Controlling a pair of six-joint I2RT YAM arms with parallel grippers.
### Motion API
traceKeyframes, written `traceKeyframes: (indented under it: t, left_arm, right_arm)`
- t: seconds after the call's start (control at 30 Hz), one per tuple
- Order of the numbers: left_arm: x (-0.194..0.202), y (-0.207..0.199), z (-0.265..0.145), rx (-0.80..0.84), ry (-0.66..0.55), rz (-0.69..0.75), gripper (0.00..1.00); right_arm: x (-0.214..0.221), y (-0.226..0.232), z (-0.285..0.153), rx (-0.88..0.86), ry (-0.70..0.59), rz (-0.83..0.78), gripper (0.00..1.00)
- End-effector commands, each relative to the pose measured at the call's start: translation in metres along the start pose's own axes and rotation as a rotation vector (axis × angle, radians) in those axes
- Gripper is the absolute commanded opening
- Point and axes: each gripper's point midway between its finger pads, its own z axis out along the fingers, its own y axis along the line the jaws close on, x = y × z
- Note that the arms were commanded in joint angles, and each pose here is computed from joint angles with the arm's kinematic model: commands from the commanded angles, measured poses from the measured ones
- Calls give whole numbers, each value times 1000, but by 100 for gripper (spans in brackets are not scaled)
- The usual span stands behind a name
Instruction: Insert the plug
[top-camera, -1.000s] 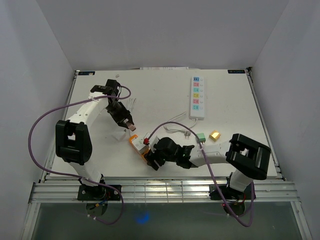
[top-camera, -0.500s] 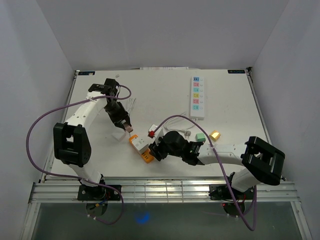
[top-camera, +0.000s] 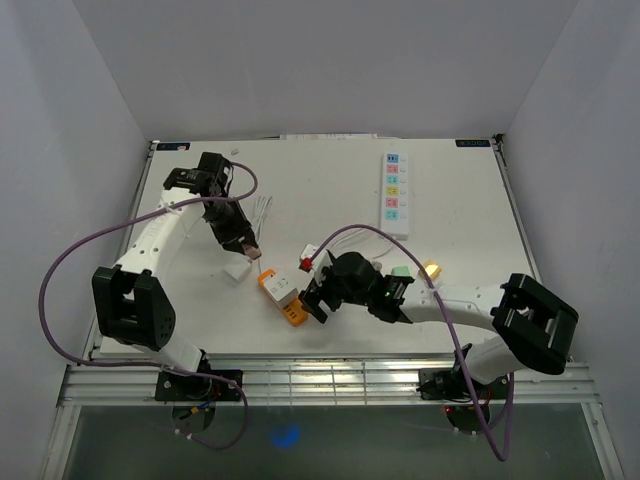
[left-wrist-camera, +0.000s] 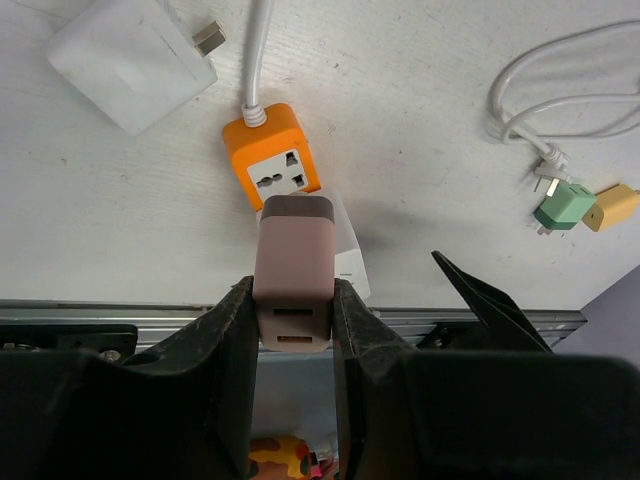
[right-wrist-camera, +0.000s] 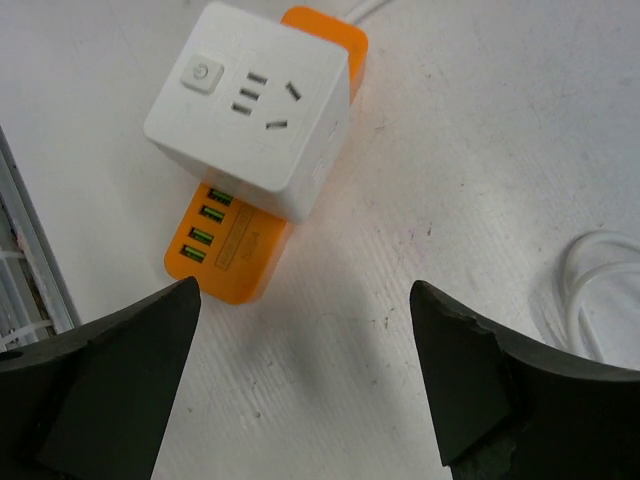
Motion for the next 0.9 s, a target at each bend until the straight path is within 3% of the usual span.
traceKeyframes:
  t: [0.0,0.1,0.27,0.5,0.87]
  left_arm:
    - [-7,-4,-26,40,-97,21,0]
    - [-7,-2,-31,39,-112,14,0]
    - [-7,3,-37,29,-133,1,0]
    - [-6,7,-44,18,-154,-8,0]
    - [-17,24,-60,-13,-221,-87,0]
  right_arm:
    - [-45,-9,-6,-15,-65,-16,91]
    - [-63,-5,-3,-49,-43,26,98]
    - [-91,2,4,-76,-31,44,94]
    - [-94,19,18,-98,17,62,91]
    - [-76,22,42,28,99,99,92]
